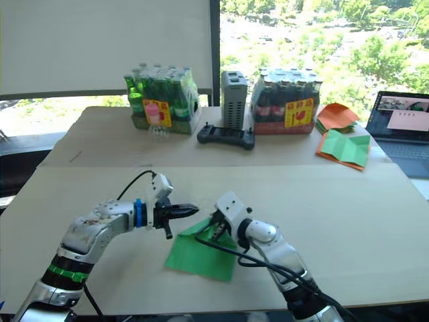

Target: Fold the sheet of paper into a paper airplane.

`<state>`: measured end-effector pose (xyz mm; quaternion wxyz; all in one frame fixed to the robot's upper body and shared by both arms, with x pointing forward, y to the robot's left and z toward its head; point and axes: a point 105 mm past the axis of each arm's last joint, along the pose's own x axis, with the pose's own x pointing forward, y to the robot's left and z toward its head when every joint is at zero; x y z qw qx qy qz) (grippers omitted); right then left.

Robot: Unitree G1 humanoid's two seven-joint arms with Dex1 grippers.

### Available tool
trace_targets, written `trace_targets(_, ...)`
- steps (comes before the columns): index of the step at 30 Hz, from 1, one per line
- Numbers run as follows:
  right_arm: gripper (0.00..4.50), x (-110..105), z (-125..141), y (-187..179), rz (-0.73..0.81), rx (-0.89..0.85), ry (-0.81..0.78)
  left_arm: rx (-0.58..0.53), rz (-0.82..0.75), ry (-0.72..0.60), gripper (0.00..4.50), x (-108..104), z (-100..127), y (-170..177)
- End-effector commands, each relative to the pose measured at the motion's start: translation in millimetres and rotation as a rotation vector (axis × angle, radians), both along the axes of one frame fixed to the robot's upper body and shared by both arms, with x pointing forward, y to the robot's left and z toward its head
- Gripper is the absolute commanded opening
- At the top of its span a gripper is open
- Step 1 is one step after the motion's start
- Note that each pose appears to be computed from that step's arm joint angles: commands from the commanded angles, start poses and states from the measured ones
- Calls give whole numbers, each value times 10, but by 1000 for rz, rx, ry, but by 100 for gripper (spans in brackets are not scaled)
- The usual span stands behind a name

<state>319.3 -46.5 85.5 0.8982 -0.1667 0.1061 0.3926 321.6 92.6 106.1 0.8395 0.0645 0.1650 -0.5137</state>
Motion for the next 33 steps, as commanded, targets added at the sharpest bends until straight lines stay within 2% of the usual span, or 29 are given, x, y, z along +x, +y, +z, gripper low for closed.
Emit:
trace_targets(1,0,-25,-37,-2,-4,-13,11,15,-40,-44,6,8,3,-117)
trace_targets(6,0,-39,-35,0,-4,-14,10,8,-56,-53,6,20,6,-191)
trace_targets(16,0,-72,-25,3,-5,-18,10,74,-82,-41,6,-10,-127,-233)
trace_targets(21,0,-95,-19,27,11,-34,1,163,-62,-9,6,1,-294,-163)
trace_targets(33,0,-113,-41,45,11,-41,3,199,-55,31,6,-109,-393,-31)
